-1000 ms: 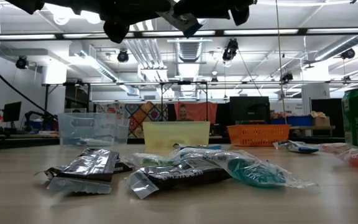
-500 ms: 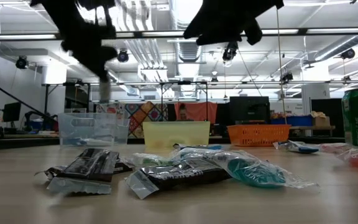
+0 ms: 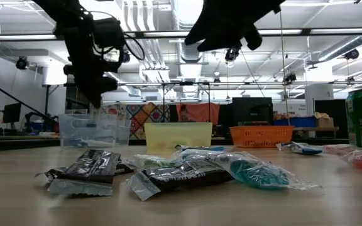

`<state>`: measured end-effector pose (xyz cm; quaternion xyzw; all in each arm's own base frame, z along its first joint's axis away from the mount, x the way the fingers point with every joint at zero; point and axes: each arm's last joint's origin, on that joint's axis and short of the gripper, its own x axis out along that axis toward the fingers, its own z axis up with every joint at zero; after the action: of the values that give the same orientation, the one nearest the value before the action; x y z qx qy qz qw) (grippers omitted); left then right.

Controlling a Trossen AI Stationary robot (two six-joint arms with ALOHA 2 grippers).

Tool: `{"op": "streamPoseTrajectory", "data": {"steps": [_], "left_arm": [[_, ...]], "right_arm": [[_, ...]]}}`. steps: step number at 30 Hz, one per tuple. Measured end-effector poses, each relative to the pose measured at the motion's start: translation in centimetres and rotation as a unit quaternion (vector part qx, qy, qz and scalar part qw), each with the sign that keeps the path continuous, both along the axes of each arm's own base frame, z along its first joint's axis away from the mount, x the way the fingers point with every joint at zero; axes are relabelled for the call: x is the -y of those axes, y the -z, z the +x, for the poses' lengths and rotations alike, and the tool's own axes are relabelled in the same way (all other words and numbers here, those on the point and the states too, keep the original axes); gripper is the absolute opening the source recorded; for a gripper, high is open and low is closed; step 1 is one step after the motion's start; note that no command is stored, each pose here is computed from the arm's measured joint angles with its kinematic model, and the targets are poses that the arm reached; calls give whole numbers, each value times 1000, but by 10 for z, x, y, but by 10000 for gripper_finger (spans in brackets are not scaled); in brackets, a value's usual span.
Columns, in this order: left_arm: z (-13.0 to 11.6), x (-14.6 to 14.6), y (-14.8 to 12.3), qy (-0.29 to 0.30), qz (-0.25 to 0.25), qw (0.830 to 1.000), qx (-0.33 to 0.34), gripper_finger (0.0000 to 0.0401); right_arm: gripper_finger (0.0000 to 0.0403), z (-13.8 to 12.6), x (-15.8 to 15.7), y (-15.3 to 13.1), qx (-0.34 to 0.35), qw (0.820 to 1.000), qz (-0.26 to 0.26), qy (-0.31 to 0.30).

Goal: Sort candy
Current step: Put the white chocolate into the transparent bin

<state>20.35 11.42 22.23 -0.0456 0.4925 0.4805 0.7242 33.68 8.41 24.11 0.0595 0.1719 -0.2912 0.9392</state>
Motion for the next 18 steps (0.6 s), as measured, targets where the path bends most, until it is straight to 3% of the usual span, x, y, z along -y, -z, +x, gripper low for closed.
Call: {"op": "streamPoseTrajectory", "data": {"steps": [6,11,18], "left_arm": [[7,-3,12,-4,-14,1000,-16,25],[13,-8,23,-22,13,999,-42,52],[20,-9,38,-7,-42,998,-39,83]], "right_arm": [[185,8,42,-4,-57,998,26,13],[185,10,78,-4,-98,994,26,29],[185,8,115,-4,-111,992,55,25]]}}
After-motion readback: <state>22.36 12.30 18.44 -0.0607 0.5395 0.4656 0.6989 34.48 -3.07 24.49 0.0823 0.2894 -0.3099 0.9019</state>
